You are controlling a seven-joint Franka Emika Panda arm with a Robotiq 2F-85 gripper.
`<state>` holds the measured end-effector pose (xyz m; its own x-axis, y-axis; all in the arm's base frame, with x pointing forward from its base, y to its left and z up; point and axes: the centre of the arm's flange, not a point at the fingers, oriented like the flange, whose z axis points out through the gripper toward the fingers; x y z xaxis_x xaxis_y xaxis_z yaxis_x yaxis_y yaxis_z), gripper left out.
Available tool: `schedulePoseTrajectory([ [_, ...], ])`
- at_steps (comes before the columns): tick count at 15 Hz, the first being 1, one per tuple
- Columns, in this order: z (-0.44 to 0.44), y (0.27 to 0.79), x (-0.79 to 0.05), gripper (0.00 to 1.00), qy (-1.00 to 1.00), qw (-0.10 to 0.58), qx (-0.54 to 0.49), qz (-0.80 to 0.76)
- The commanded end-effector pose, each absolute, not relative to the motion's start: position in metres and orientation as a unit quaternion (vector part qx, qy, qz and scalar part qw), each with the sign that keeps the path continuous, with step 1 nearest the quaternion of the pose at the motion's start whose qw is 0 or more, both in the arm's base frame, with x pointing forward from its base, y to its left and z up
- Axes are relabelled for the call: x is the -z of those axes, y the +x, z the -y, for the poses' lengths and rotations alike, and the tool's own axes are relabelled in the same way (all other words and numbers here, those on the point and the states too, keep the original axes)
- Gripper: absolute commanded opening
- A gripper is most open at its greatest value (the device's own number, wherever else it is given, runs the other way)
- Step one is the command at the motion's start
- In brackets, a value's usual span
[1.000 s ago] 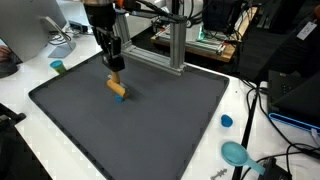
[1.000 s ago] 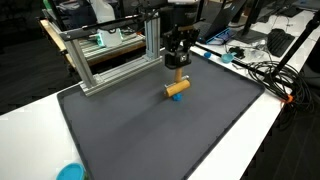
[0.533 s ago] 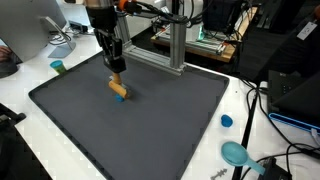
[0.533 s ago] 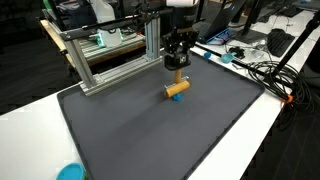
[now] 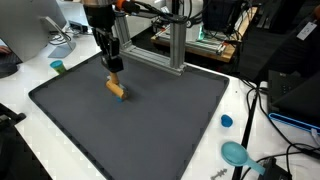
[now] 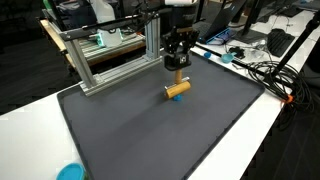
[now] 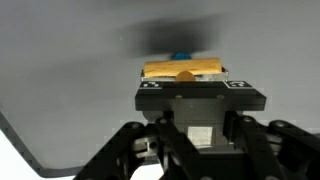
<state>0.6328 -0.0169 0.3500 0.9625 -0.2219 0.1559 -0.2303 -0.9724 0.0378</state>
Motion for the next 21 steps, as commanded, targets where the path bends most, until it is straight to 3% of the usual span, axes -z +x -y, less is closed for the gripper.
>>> schedulePoseTrajectory([
  [1,0.018,0.632,-0.353,0.22,0.988,0.023,-0.085,0.129],
  [21,0.017,0.648,-0.312,0.22,0.987,0.049,-0.08,0.132],
])
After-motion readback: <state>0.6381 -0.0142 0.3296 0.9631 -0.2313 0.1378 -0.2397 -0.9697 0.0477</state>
